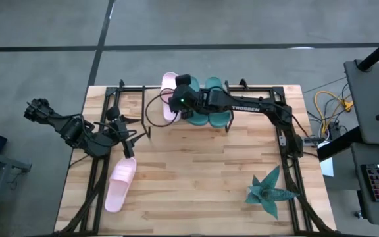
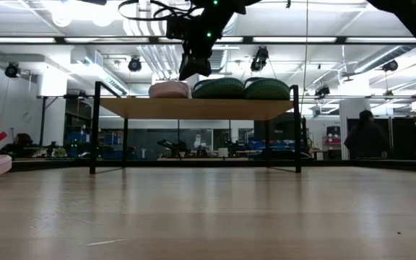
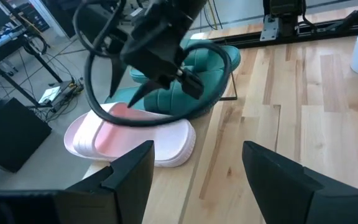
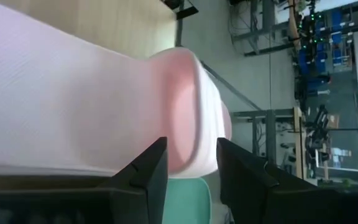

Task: Pick and place slides into the shelf
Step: Put the top pink slipper on the shelf

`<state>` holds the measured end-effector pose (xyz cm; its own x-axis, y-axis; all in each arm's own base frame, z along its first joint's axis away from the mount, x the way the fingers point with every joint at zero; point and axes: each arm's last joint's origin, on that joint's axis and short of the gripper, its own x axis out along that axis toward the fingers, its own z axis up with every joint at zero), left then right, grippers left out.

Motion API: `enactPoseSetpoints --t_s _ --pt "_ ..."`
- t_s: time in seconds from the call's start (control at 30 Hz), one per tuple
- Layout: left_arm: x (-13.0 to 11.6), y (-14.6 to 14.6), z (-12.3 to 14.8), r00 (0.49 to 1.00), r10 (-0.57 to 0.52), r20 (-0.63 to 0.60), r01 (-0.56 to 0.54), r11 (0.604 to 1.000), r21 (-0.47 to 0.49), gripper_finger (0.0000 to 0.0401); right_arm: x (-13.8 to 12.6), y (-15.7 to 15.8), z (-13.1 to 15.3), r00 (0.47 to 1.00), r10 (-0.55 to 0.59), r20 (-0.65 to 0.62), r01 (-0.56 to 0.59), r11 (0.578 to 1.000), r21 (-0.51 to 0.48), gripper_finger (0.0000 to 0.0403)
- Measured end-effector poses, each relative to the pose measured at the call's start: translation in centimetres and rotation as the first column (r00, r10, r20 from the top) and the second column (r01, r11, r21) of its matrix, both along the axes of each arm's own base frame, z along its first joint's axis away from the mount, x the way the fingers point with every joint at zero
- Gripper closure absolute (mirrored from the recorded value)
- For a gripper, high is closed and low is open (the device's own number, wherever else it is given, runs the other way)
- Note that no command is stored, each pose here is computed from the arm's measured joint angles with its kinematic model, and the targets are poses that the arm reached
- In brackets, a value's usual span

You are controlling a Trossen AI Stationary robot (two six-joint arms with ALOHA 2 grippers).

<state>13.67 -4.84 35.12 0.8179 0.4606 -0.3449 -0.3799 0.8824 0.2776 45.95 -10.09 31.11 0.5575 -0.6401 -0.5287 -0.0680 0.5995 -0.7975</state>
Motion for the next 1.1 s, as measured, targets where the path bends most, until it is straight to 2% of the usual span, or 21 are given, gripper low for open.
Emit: enactPoseSetpoints --t_s 0.37,0.53,1.1 --pt "0.1 0.0 -0.1 1.000 0.001 -0.004 -0.001 1.000 0.002 0.0173 1.1 -0.6 0.3 1.000 -0.022 0.021 0.022 0.999 -0.023 0.0278" --pt "0.1 -0.1 -0.1 1.000 0.000 -0.011 0.000 1.000 0.006 0.0173 1.9 -0.9 -0.2 0.999 -0.025 -0.035 0.024 1.000 -0.014 0.0279" --pt "-0.1 0.0 -1.7 0.999 0.011 -0.049 -0.010 1.000 0.011 0.0173 3.5 -2.5 -0.8 0.996 -0.045 -0.077 0.044 0.999 -0.010 0.0294"
